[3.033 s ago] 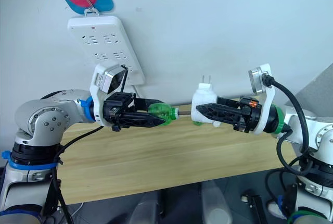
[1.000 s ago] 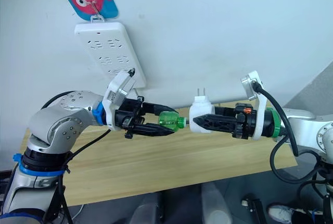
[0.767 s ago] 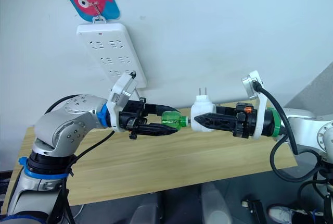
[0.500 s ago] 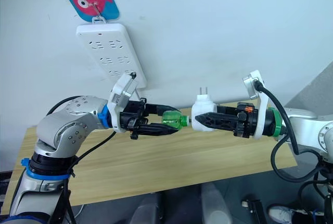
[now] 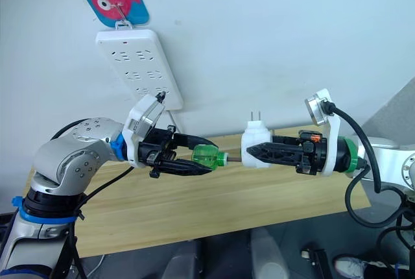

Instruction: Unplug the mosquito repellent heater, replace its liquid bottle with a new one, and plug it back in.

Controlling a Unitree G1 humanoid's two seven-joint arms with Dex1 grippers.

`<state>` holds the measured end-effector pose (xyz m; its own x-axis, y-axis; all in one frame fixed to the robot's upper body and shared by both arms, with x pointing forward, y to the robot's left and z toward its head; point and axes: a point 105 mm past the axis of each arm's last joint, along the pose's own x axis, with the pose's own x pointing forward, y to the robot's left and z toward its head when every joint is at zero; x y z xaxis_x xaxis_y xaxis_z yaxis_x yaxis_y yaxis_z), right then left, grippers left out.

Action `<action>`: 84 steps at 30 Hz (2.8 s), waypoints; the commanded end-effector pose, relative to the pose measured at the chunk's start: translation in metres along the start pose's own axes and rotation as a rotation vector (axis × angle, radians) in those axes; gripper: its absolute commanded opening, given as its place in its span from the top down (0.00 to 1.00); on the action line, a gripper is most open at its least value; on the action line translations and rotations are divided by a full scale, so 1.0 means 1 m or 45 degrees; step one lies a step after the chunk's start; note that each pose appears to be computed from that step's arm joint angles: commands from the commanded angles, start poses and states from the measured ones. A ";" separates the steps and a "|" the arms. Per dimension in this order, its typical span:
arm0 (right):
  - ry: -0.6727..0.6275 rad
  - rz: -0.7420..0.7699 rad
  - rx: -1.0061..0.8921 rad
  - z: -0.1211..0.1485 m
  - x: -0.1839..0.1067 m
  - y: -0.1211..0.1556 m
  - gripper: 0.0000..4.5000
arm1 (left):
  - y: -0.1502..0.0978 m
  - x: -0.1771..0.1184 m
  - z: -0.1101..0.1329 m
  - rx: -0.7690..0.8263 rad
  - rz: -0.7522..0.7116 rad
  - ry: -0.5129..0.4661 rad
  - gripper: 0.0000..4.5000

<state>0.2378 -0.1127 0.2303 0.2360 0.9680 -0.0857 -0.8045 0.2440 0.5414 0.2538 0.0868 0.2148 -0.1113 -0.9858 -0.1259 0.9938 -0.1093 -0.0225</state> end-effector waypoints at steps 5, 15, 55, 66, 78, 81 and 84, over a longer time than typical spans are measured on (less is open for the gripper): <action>-0.039 0.038 -0.030 0.006 -0.001 0.007 0.30 | 0.005 0.000 0.020 0.036 0.056 -0.118 0.50; -0.064 0.076 0.000 0.007 0.000 0.012 0.30 | 0.002 0.006 0.018 0.030 0.031 -0.110 0.50; -0.018 0.032 -0.043 0.000 0.008 0.011 0.30 | 0.003 0.029 0.022 0.124 0.010 -0.141 0.50; 0.035 -0.004 -0.080 -0.001 0.013 0.012 0.30 | 0.002 0.035 0.014 0.188 -0.021 -0.075 0.50; 0.080 -0.042 -0.034 -0.001 0.016 0.010 0.30 | 0.004 0.046 0.021 0.201 -0.048 -0.146 0.50; 0.070 -0.043 0.000 0.000 0.015 0.010 0.30 | 0.003 0.046 0.021 0.189 -0.047 -0.169 0.50; 0.060 -0.049 0.007 0.000 0.012 0.009 0.08 | 0.001 0.044 0.020 0.162 -0.055 -0.197 0.50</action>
<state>0.2410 -0.1021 0.2300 0.2722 0.9481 -0.1641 -0.7781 0.3172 0.5422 0.2628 0.0441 0.2198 -0.1001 -0.9950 -0.0011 0.9928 -0.1000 0.0655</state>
